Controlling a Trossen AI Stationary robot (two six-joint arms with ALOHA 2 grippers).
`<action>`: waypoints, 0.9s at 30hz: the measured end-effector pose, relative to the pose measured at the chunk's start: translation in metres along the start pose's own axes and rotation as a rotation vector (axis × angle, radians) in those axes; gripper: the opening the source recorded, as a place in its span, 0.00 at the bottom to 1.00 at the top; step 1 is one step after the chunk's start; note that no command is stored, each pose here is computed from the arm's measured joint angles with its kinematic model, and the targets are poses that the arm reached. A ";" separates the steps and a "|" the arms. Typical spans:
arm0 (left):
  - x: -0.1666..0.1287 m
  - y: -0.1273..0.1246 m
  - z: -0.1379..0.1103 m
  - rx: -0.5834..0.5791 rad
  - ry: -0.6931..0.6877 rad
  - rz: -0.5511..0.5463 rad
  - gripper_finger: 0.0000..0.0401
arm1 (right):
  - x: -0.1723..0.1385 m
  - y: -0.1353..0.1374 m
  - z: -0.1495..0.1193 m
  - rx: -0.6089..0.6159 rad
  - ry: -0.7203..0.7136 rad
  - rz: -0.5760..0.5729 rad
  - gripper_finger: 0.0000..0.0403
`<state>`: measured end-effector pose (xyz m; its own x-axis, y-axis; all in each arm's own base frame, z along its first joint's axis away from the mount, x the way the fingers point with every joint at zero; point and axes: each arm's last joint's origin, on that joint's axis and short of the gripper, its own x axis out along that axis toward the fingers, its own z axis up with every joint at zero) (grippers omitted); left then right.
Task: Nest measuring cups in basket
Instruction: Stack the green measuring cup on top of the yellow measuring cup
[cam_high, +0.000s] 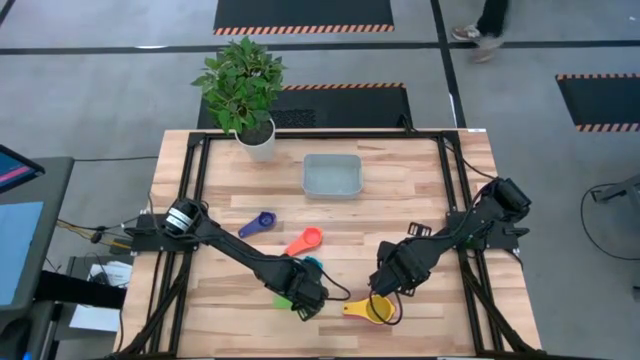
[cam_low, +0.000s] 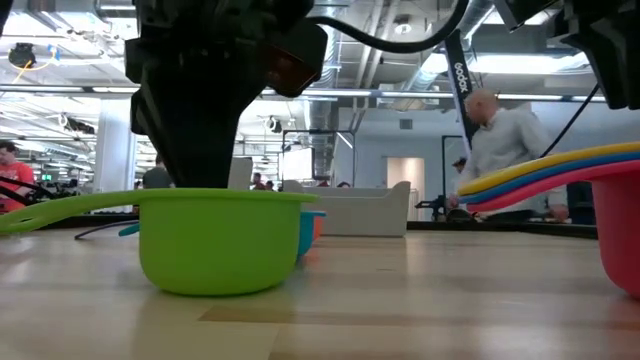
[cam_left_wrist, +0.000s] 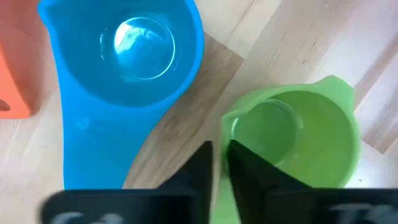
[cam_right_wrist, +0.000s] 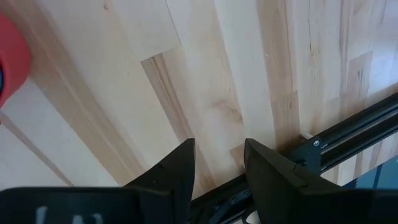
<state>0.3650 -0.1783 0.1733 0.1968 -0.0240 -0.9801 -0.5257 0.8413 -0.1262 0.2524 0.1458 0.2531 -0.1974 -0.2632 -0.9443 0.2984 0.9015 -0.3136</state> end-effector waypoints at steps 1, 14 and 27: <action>0.000 0.000 0.000 0.006 0.004 -0.003 0.03 | 0.000 0.000 0.000 0.000 0.000 0.000 0.40; -0.015 -0.009 0.004 0.023 -0.001 -0.047 0.00 | -0.004 -0.023 0.014 -0.006 -0.100 -0.060 0.40; -0.061 -0.024 0.027 0.167 -0.103 -0.114 0.00 | -0.059 -0.153 -0.027 0.289 -0.374 0.164 0.34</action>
<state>0.3881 -0.1829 0.2400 0.3351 -0.0764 -0.9391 -0.3527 0.9141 -0.2002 0.1932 0.0330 0.3598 0.2064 -0.2785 -0.9380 0.5542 0.8233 -0.1226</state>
